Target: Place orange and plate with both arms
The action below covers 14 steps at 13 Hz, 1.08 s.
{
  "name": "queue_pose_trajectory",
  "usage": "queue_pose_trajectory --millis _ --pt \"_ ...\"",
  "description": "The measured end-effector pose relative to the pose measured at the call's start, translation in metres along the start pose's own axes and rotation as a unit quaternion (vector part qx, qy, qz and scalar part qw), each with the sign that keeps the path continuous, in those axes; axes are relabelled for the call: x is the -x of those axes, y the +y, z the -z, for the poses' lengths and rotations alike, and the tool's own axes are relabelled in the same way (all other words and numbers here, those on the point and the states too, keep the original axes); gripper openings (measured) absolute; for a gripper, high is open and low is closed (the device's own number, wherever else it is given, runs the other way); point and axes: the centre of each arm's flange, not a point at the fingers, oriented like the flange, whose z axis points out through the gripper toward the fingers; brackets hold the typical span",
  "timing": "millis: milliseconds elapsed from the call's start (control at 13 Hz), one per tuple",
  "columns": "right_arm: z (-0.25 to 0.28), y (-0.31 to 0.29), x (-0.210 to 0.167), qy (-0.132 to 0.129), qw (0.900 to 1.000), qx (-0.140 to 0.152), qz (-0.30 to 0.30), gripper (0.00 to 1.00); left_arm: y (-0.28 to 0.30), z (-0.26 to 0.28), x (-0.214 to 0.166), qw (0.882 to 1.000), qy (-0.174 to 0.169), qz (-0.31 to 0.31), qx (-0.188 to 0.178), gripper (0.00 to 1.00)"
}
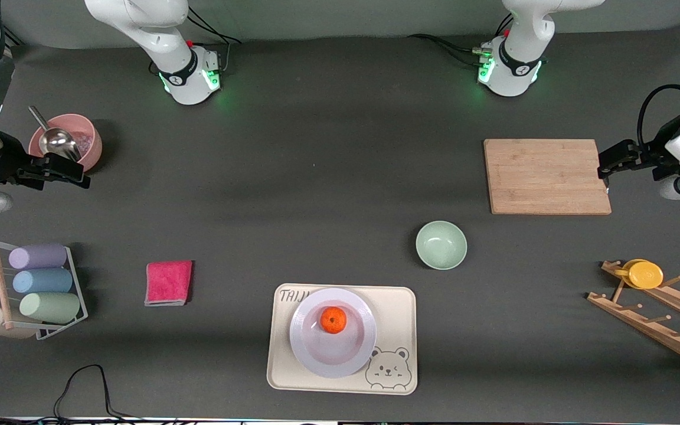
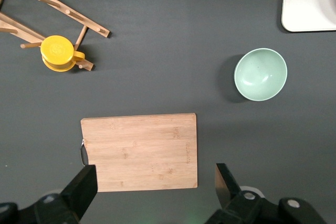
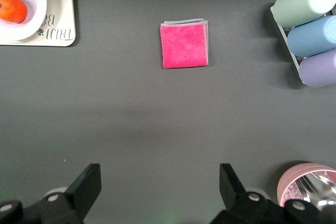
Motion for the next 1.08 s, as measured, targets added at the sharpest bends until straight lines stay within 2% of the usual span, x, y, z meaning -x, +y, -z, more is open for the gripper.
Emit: queue_pose_trajectory --millis 386,1080 --pt "0.006 0.011 0.002 0.006 0.999 0.002 0.032 1.0 0.0 0.0 0.0 1.0 0.0 0.0 0.0 1.0" --pt "0.02 0.016 0.008 0.019 0.999 0.011 0.035 1.0 0.0 0.0 0.0 1.0 0.0 0.0 0.0 1.0"
